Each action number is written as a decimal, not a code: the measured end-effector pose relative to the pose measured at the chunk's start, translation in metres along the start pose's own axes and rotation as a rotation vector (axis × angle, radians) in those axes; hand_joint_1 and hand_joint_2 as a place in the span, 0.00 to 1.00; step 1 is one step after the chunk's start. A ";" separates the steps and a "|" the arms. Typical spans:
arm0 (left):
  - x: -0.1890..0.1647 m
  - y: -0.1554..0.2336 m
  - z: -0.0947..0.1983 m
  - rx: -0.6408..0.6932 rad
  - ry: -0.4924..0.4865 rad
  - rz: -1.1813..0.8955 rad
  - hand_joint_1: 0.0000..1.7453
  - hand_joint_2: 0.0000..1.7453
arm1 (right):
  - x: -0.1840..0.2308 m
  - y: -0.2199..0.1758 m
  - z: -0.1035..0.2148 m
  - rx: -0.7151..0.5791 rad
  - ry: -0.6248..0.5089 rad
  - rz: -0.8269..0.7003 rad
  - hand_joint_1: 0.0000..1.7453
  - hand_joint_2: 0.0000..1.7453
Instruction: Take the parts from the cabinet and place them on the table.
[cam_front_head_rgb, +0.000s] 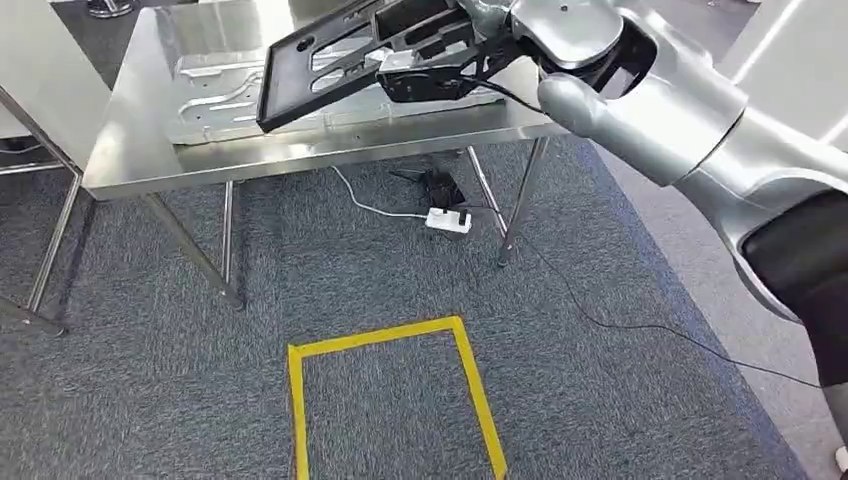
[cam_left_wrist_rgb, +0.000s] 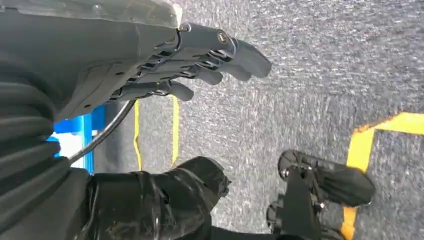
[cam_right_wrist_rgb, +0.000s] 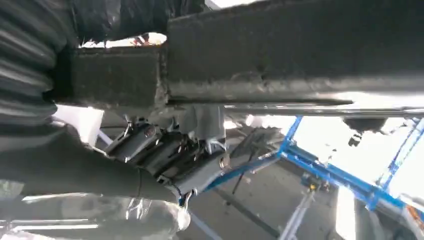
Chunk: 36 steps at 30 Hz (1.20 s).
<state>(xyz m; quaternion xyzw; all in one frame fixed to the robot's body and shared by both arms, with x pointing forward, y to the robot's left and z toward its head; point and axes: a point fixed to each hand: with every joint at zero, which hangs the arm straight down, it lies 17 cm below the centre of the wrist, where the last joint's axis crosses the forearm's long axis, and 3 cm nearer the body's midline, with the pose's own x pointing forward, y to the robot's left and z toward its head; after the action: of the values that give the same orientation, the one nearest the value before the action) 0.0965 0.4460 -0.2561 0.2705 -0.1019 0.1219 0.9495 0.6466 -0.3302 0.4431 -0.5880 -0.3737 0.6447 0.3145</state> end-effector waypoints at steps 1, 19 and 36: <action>0.000 0.000 0.000 0.000 0.000 0.000 0.00 1.00 | -0.002 0.001 0.000 0.002 0.004 0.000 1.00 1.00; 0.001 -0.003 0.001 -0.012 -0.010 -0.006 0.00 1.00 | -0.001 0.003 0.002 0.003 0.004 0.003 1.00 1.00; 0.005 -0.009 0.001 -0.042 -0.011 0.006 0.00 1.00 | 0.003 0.000 0.000 -0.022 0.004 0.012 1.00 1.00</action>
<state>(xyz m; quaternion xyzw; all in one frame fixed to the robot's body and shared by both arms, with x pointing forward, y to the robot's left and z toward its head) 0.1039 0.4390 -0.2578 0.2508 -0.1105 0.1211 0.9541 0.6458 -0.3274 0.4412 -0.5950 -0.3768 0.6412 0.3048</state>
